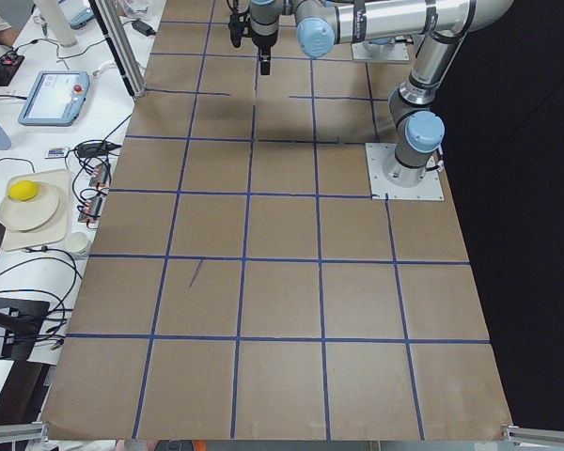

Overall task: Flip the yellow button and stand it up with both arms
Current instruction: 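Carry the yellow button with the right gripper toward the green button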

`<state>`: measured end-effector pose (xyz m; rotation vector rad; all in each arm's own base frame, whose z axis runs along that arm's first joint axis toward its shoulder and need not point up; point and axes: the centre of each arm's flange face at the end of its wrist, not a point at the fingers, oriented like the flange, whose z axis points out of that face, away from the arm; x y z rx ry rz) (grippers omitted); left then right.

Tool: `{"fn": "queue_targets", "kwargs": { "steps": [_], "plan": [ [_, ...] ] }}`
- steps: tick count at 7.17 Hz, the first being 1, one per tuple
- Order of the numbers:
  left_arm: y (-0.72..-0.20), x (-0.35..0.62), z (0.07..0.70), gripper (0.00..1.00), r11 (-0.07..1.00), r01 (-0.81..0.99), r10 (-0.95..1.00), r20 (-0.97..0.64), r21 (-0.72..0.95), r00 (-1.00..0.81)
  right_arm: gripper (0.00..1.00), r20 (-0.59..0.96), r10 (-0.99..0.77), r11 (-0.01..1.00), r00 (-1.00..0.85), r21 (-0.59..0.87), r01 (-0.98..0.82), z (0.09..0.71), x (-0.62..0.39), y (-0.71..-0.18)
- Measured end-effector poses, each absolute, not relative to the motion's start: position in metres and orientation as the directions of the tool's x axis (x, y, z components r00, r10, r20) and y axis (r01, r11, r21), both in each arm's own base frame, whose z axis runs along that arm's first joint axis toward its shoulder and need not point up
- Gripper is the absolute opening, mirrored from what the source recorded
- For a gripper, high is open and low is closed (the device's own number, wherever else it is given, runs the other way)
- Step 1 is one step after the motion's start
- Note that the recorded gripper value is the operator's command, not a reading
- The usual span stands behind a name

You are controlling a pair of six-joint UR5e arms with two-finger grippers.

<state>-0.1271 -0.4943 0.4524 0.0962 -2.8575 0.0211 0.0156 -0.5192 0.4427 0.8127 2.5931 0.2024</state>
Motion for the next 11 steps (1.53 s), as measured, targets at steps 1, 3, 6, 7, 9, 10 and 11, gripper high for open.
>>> {"fn": "queue_targets", "kwargs": {
  "steps": [1,3,6,7,9,10,11],
  "plan": [
    [-0.492,-0.128,0.458,0.99,0.999,-0.044,-0.045,0.174,0.006,-0.984,0.14,-0.245,0.554,0.830,-0.796,0.236,0.505,0.426,-0.008,-0.511],
    [-0.490,-0.138,0.469,0.99,1.000,0.009,0.009,0.015,-0.001,-1.000,0.13,-0.066,0.599,0.791,-0.798,0.209,0.576,0.394,-0.072,-0.493],
    [-0.494,-0.139,0.494,1.00,0.998,0.053,0.053,-0.017,-0.031,-0.998,0.13,0.086,0.641,0.765,-0.763,0.009,0.644,0.349,-0.129,-0.481],
    [-0.494,-0.138,0.494,1.00,0.998,0.059,0.059,-0.012,-0.027,-0.998,0.14,0.103,0.651,0.759,-0.752,-0.068,0.648,0.333,-0.133,-0.477],
    [-0.493,-0.135,0.496,1.00,0.998,0.056,0.056,-0.009,0.000,-0.998,0.14,0.160,0.703,0.710,-0.693,-0.201,0.675,0.300,-0.145,-0.478],
    [-0.495,-0.133,0.494,1.00,0.999,0.051,0.051,-0.008,0.014,-0.999,0.15,0.188,0.730,0.683,-0.658,-0.242,0.689,0.283,-0.153,-0.483],
    [-0.495,-0.133,0.491,1.00,0.999,0.047,0.047,-0.006,0.022,-0.999,0.17,0.228,0.756,0.654,-0.613,-0.284,0.701,0.264,-0.162,-0.488]
  ]
}}
